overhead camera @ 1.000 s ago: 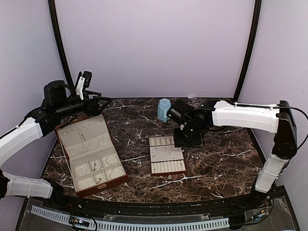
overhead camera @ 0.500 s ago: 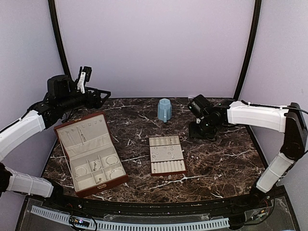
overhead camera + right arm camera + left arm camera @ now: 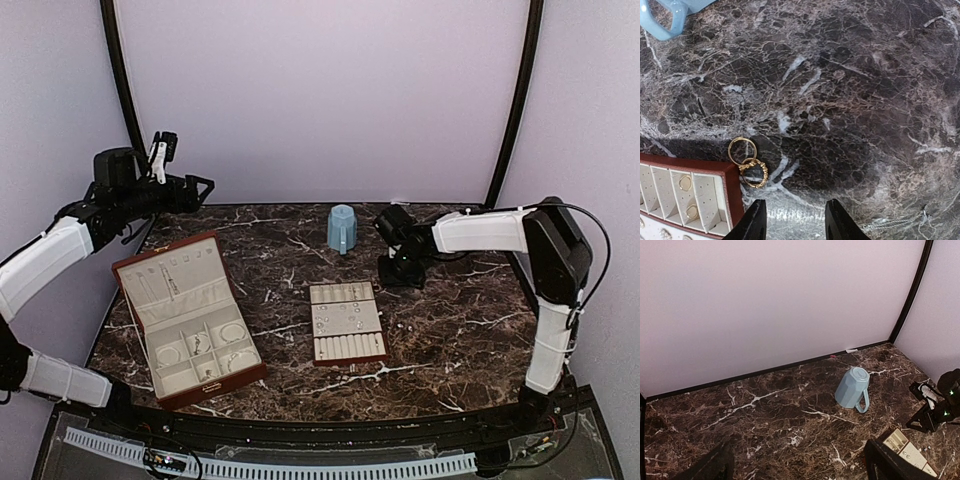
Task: Organize the mixed jewelry
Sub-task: Pick up the ring from the center of the board.
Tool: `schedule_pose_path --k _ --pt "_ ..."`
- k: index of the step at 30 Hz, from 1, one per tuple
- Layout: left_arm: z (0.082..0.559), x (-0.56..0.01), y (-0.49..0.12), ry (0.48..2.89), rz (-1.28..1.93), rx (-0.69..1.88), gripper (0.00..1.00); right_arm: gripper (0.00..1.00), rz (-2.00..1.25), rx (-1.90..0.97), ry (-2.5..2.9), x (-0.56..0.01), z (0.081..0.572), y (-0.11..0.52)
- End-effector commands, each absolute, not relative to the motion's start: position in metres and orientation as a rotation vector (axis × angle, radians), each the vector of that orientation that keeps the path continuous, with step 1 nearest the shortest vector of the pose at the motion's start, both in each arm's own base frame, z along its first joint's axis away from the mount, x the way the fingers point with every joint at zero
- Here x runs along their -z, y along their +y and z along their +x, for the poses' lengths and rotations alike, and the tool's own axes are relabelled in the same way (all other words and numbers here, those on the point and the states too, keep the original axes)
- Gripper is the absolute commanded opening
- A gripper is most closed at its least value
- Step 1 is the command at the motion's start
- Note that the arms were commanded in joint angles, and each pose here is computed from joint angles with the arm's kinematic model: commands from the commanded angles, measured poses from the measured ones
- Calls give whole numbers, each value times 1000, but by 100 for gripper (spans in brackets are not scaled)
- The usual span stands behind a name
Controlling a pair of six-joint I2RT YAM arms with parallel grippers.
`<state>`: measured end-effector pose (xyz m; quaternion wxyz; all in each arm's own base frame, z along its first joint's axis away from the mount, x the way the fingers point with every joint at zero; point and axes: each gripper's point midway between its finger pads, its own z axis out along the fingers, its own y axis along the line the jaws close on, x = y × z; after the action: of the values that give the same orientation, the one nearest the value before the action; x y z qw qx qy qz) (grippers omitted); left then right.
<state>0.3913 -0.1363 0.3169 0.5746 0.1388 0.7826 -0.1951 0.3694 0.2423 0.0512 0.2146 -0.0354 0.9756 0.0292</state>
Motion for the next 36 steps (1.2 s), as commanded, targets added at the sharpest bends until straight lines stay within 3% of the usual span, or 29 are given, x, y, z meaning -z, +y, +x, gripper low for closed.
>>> schedule_pose_path --k 1,5,9,36 --pt "394 -317 -125 1820 332 378 93 40 -102 -125 2686 -51 381 255" --pt "396 -304 -119 1828 327 333 93 40 -82 -125 2691 -47 387 260" --pt "392 -298 -119 1838 329 337 93 32 -68 -85 2722 -36 389 260" --pt "383 -301 -124 1814 348 384 93 22 -125 -19 2738 -26 385 268"
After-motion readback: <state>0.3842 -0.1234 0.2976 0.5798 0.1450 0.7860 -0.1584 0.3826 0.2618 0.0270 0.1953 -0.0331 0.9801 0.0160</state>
